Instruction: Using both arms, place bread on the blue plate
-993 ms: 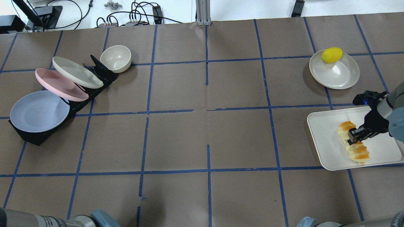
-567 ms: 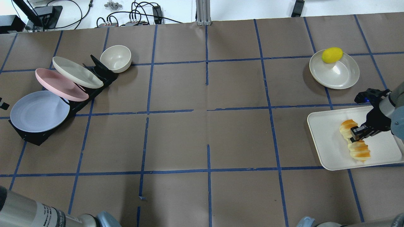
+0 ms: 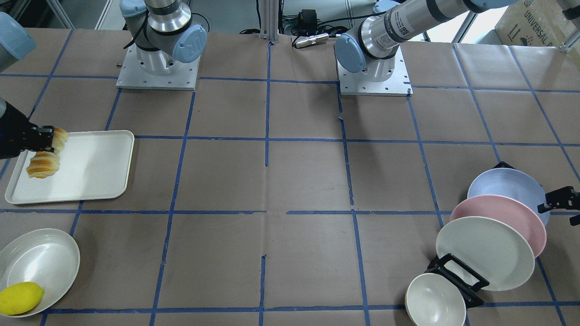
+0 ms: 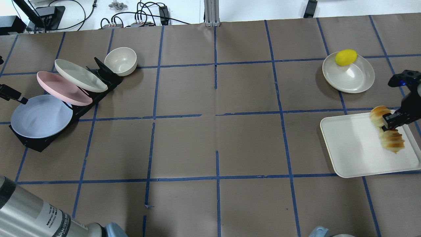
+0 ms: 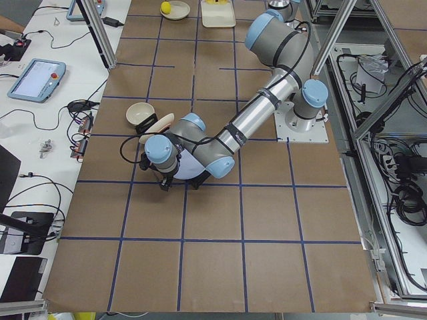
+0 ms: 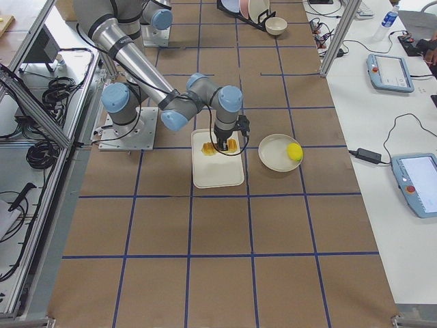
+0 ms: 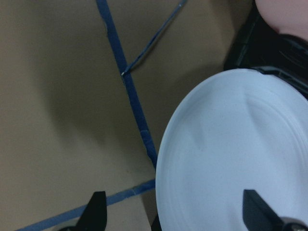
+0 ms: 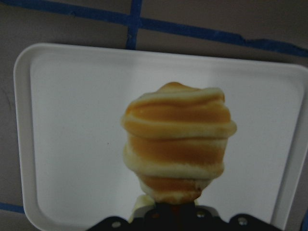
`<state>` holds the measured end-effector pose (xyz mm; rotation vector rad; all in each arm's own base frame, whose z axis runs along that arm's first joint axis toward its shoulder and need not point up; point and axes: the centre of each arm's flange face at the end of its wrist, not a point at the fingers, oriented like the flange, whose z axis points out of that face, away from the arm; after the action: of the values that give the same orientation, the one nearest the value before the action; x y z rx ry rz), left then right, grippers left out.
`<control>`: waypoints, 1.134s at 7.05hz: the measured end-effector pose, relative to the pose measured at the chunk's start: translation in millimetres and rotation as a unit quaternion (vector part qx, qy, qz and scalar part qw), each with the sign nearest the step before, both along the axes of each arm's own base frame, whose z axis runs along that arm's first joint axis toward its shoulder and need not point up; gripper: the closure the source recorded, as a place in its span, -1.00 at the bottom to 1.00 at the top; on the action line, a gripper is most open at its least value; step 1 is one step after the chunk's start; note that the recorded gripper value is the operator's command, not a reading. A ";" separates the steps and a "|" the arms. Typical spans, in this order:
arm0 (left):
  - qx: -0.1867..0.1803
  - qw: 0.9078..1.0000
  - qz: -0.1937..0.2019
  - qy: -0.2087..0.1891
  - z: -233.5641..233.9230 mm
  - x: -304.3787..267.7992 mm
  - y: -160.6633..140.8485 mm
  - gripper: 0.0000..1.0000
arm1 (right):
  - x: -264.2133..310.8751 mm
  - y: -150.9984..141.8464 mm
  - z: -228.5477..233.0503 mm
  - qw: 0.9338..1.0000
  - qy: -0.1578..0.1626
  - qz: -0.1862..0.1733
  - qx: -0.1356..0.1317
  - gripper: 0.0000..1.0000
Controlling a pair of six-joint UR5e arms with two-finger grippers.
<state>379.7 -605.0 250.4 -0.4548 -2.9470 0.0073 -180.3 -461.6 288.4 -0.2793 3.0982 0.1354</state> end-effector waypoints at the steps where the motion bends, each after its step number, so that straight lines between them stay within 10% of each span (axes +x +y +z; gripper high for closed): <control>1: 0.002 1.000 -0.003 0.002 -3.7 -2.6 -2.4 -0.97 | -5.7 -9.8 33.2 1.000 0.004 0.000 -0.006 0.97; 6: -0.001 1.000 -0.007 0.015 -8.5 -14.3 -8.0 -0.85 | 50.1 -38.8 168.9 0.999 0.027 -0.021 -0.039 0.95; 8: 0.003 1.000 -0.005 0.017 -11.5 -15.7 -7.2 -0.43 | 120.9 -43.4 184.8 0.997 0.031 -0.050 -0.044 0.95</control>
<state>364.0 -612.2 238.8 -0.4651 -2.9108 0.0055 -59.3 -505.0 473.3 -0.1250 3.1768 0.0051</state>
